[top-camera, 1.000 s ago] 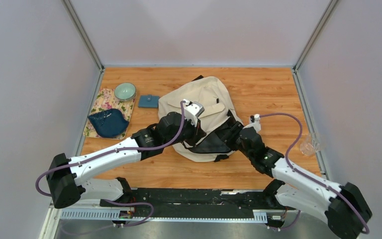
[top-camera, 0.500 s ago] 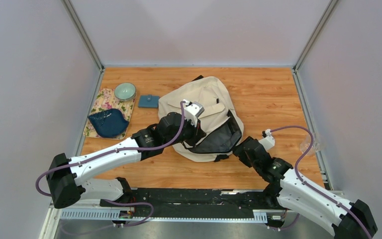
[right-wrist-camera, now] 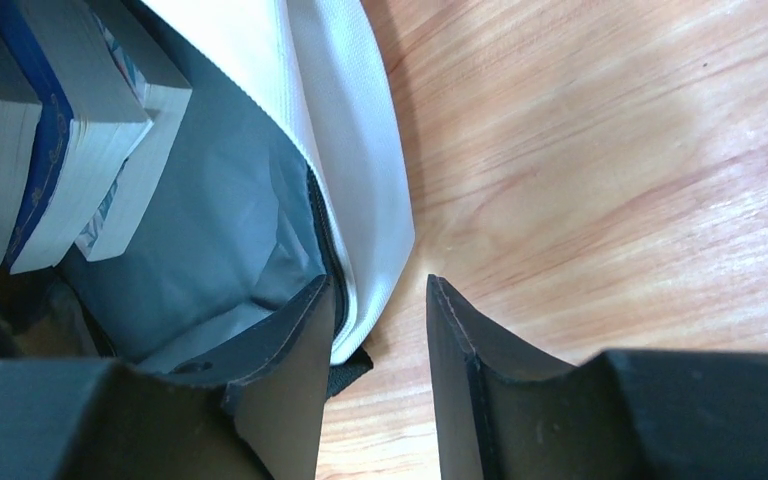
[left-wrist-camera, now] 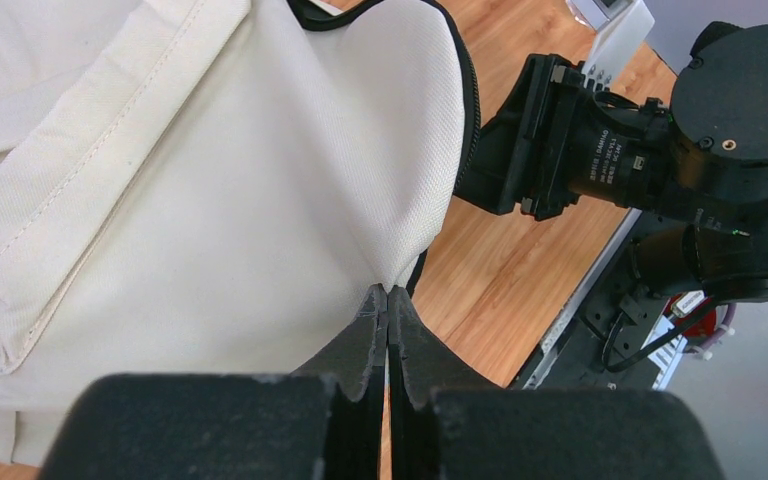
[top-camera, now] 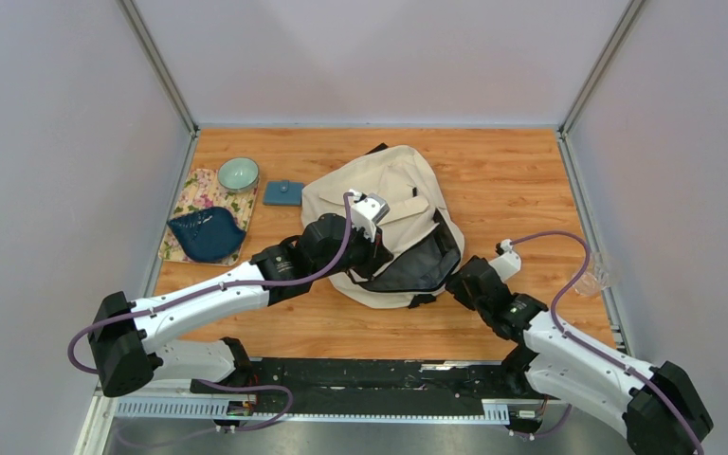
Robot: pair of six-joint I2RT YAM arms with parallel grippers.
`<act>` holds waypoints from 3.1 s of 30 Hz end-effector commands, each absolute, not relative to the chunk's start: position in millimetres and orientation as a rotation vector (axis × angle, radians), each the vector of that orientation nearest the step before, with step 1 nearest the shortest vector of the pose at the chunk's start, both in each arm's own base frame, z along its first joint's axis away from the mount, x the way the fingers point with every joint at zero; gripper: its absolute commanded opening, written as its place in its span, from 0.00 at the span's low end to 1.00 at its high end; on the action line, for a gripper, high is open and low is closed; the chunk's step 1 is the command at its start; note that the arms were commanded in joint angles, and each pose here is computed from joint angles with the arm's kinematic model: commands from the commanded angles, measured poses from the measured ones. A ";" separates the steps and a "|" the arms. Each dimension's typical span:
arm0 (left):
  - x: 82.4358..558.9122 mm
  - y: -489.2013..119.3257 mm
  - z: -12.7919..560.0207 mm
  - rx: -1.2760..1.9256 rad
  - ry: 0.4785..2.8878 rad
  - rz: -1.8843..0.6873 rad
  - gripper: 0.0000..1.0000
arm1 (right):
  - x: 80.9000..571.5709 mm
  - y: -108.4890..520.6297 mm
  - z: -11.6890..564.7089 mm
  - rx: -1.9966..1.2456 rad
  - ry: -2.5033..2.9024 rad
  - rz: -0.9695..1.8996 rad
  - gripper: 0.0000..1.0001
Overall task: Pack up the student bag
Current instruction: Place the book in the student bag, then zip the student bag at the center of the board.
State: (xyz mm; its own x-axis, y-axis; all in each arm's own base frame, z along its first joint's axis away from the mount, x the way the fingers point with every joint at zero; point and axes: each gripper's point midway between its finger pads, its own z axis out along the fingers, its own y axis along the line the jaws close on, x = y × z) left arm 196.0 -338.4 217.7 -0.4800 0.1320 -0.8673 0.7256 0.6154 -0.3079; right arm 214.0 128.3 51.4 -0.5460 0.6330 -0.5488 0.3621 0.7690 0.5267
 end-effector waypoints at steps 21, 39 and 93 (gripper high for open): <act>185.3 -354.7 242.2 0.706 1.900 -0.981 0.00 | 248.8 128.5 70.7 0.667 2.163 0.440 0.11; 188.1 -354.5 219.8 0.724 1.937 -0.940 0.00 | 218.9 126.8 91.1 0.679 2.147 0.589 0.00; 169.9 -232.2 127.7 0.493 2.204 -0.595 0.87 | 197.6 185.5 89.4 0.734 2.223 1.042 0.68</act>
State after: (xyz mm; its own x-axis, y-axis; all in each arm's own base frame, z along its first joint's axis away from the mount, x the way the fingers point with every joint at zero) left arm 163.2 -236.5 120.5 -0.6196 0.1922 -0.7610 0.5484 0.7996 -0.2446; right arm 185.5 174.5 80.7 -0.7011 0.6588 -0.2728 0.2632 0.5947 0.7597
